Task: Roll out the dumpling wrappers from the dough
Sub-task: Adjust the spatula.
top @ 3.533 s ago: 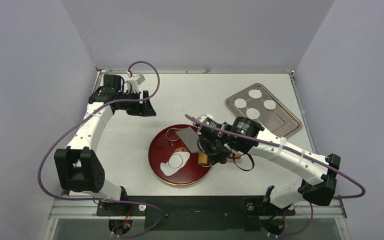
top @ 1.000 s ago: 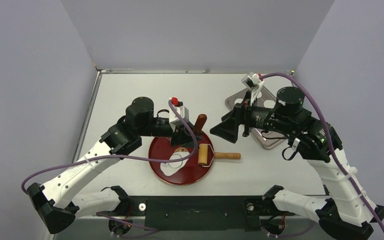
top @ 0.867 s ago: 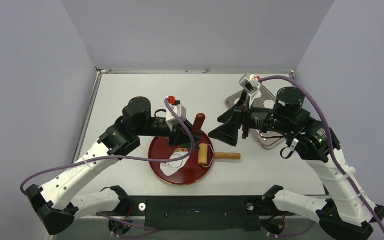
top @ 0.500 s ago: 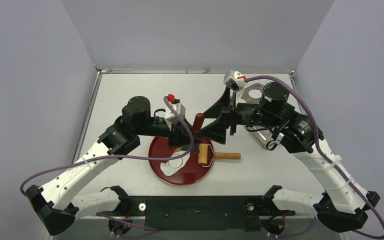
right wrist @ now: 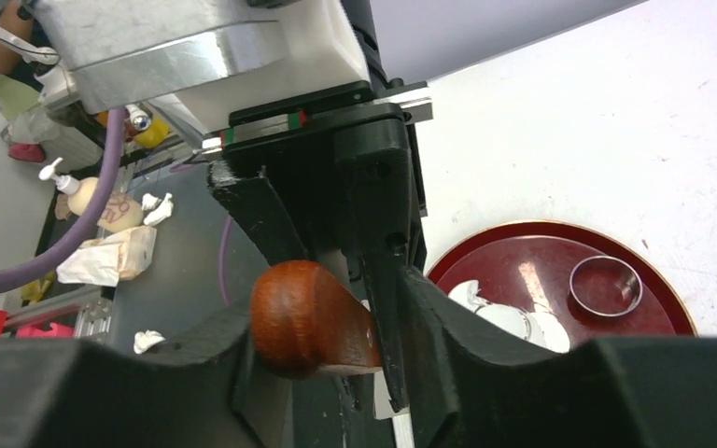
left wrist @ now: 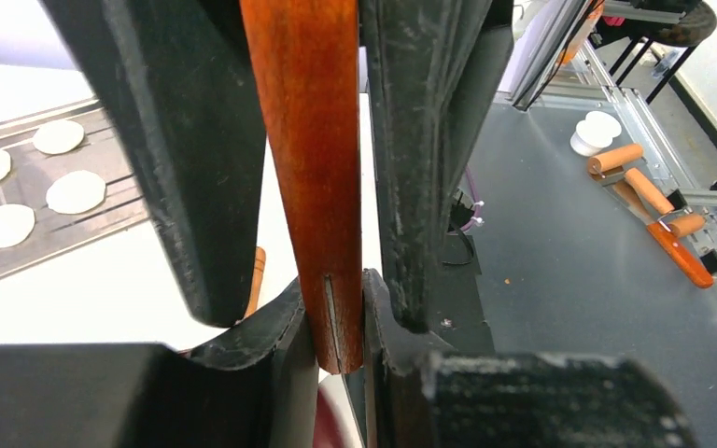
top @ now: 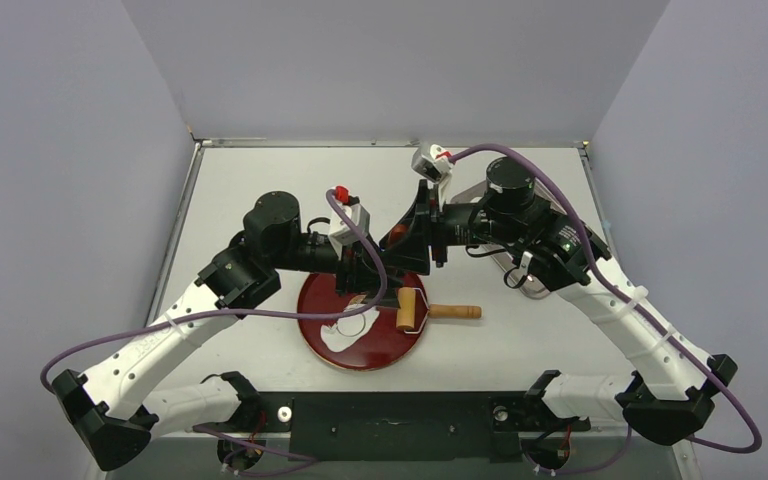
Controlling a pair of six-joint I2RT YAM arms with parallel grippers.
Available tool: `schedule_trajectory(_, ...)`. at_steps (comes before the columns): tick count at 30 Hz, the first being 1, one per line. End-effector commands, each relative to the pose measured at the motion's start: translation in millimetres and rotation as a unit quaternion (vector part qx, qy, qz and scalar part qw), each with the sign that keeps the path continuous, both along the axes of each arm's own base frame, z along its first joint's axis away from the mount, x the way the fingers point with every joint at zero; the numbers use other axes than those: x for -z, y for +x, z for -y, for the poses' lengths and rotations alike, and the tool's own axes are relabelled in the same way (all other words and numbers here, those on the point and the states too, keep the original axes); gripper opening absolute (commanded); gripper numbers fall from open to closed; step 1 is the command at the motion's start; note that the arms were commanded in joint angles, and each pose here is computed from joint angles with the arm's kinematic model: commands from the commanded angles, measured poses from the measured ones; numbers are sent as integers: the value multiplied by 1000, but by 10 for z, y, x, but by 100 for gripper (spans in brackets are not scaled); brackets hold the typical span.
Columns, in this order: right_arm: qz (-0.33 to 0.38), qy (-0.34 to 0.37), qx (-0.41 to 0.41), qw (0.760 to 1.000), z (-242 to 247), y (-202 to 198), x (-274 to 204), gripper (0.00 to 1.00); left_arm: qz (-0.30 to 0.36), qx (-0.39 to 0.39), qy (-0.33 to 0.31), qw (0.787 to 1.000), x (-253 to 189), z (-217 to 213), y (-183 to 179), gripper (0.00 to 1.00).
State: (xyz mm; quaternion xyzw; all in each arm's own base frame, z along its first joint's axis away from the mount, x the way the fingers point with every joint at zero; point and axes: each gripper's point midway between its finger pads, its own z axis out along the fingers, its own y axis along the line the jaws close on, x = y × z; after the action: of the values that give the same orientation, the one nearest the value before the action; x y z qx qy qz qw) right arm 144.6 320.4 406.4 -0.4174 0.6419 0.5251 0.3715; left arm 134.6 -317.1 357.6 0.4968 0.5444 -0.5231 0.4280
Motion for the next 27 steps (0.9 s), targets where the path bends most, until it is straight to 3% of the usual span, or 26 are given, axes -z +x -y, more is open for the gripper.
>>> schedule_trajectory(1,25,27,-22,999,1,-87,-182,35,41,10,-50,998,-394,-3,-23,0)
schedule_trajectory(3,21,23,-24,999,-1,-94,-152,28,40,10,-49,998,-382,0,-17,0)
schedule_trajectory(7,17,18,-15,1000,-3,-72,-108,0,37,11,-52,998,-394,5,-16,0)
schedule_trajectory(12,29,12,48,998,59,100,-87,0,21,-6,-50,999,-353,-1,50,1)
schedule_trajectory(13,27,6,66,997,77,158,-40,0,11,-30,-48,998,-333,-17,126,11)
schedule_trajectory(14,26,-1,97,995,110,251,16,0,3,-44,-43,998,-308,-32,170,29)
schedule_trajectory(16,18,-12,136,991,153,365,112,0,-1,-66,-37,997,-272,-81,255,35)
schedule_trajectory(21,-12,-28,190,981,213,514,313,0,17,-94,-24,995,-212,-222,339,40)
schedule_trajectory(27,-47,9,247,968,217,660,362,0,-2,-156,-14,988,-129,-404,511,44)
